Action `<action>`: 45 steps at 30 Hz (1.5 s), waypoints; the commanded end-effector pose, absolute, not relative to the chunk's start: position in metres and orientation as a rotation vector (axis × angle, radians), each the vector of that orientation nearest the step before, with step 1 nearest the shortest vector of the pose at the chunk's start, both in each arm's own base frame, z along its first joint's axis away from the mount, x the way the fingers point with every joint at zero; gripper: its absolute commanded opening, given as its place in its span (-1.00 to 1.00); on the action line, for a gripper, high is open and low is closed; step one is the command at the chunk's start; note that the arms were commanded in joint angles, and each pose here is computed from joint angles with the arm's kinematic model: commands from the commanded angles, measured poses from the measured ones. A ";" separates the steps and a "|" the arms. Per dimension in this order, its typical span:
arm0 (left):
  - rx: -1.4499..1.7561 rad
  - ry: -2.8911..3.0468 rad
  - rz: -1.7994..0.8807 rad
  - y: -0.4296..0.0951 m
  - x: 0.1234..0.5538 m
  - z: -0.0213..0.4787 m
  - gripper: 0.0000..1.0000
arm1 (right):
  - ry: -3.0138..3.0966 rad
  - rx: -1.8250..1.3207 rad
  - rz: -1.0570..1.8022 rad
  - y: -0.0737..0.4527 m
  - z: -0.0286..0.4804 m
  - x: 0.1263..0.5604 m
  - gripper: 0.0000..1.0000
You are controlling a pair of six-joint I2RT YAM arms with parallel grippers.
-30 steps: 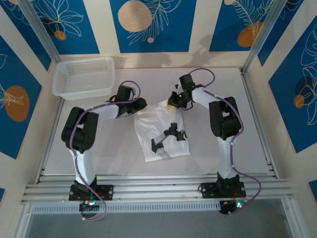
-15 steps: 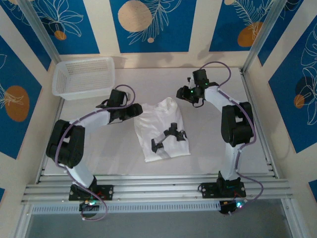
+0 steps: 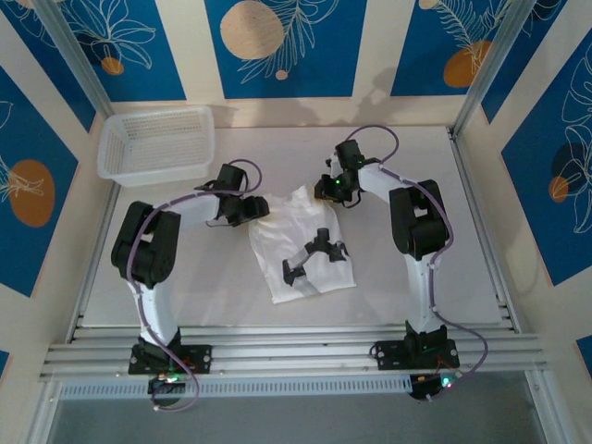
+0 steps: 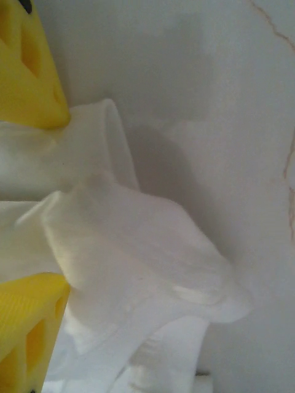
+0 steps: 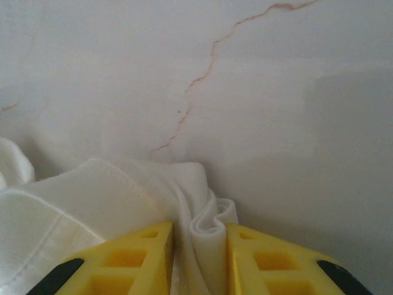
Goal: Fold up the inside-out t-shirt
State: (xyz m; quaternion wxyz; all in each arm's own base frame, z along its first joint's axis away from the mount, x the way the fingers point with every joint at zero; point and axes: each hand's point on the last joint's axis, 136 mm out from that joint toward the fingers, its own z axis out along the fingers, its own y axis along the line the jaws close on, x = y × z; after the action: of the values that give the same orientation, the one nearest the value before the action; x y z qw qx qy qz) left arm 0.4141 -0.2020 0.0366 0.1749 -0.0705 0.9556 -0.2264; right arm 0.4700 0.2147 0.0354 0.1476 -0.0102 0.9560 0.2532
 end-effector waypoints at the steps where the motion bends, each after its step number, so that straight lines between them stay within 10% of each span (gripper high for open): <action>1: -0.212 2.718 -0.677 -0.210 0.424 0.035 0.15 | 2.793 -0.039 0.748 0.216 0.025 0.463 -0.45; 15: -0.187 2.722 -0.772 -0.227 0.440 0.021 -1.00 | 2.704 -0.010 0.782 0.214 0.069 0.459 -0.27; 25: 0.195 2.700 -0.608 -0.229 0.468 0.027 -1.00 | 2.573 0.296 0.782 0.148 0.081 0.449 0.01; 45: 0.439 2.674 -0.681 -0.257 0.488 0.034 -1.00 | 2.702 0.235 0.875 0.197 0.021 0.461 0.02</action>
State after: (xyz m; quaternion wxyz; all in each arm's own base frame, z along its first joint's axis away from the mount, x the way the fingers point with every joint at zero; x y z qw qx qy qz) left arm 0.4957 -0.2499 0.0360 0.1923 0.1367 0.9450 -0.2267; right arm 0.4611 0.1884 0.0325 0.1677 0.0779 0.9363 0.2987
